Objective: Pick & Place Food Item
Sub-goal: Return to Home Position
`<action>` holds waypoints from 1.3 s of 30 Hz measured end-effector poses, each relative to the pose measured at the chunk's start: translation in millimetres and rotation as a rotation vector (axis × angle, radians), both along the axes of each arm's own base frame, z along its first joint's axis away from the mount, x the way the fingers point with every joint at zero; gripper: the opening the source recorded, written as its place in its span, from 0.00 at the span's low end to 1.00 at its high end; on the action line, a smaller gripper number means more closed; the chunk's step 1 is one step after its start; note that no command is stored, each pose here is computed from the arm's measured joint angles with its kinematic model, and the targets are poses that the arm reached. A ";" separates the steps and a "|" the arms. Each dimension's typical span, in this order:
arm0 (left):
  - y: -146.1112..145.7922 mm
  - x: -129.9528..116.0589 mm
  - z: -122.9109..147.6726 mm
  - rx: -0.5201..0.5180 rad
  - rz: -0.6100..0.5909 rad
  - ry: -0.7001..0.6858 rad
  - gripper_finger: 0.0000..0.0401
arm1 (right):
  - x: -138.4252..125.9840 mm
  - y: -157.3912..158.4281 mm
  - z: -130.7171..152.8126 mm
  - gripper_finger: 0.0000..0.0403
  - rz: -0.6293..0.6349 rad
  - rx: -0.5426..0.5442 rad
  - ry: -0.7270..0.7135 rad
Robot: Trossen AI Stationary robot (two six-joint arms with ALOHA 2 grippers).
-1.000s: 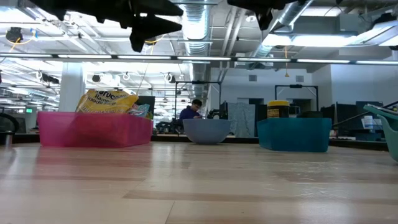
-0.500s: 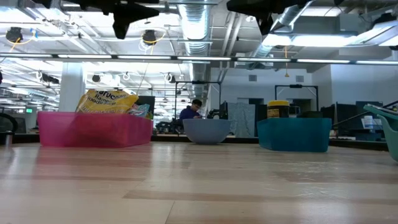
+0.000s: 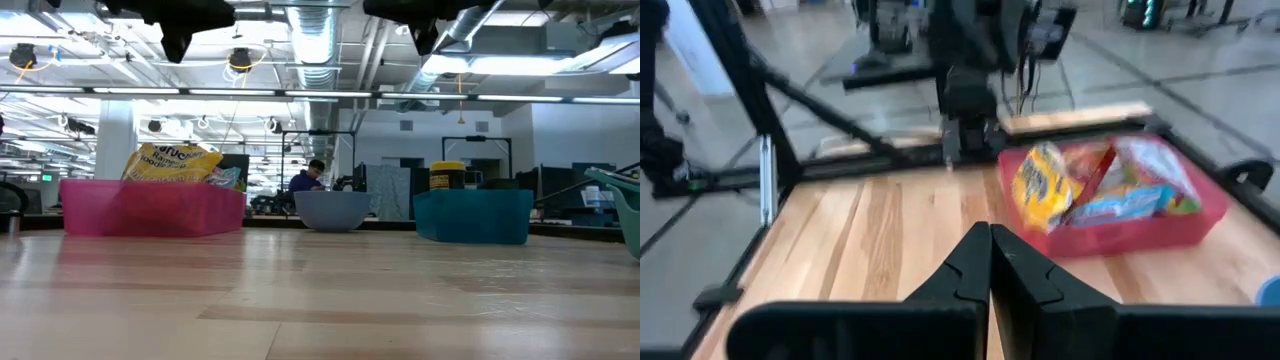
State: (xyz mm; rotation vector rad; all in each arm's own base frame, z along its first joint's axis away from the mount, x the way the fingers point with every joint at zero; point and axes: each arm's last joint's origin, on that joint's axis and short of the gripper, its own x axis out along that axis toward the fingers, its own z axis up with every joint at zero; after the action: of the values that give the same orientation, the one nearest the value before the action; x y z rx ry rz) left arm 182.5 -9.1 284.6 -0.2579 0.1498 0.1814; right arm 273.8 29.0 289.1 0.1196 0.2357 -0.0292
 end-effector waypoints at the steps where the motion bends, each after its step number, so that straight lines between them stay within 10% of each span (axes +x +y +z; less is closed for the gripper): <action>1: -0.1 1.7 -1.4 0.001 0.000 0.008 0.11 | 0.5 1.0 -2.3 0.00 0.004 -0.002 0.013; 18: 0.6 8.7 -8.7 0.041 0.044 0.056 0.00 | 37.3 5.0 -45.5 0.00 0.019 -0.058 0.077; 39: 0.6 8.8 -8.9 0.044 0.043 0.058 0.00 | -22.1 -16.6 29.0 0.00 0.055 -0.075 -0.121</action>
State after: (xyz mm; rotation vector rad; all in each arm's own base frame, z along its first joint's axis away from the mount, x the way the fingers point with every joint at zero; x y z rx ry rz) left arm 191.2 -8.5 275.8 -0.2125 0.1975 0.2344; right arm 251.7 12.4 318.1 0.0398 0.1169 0.0236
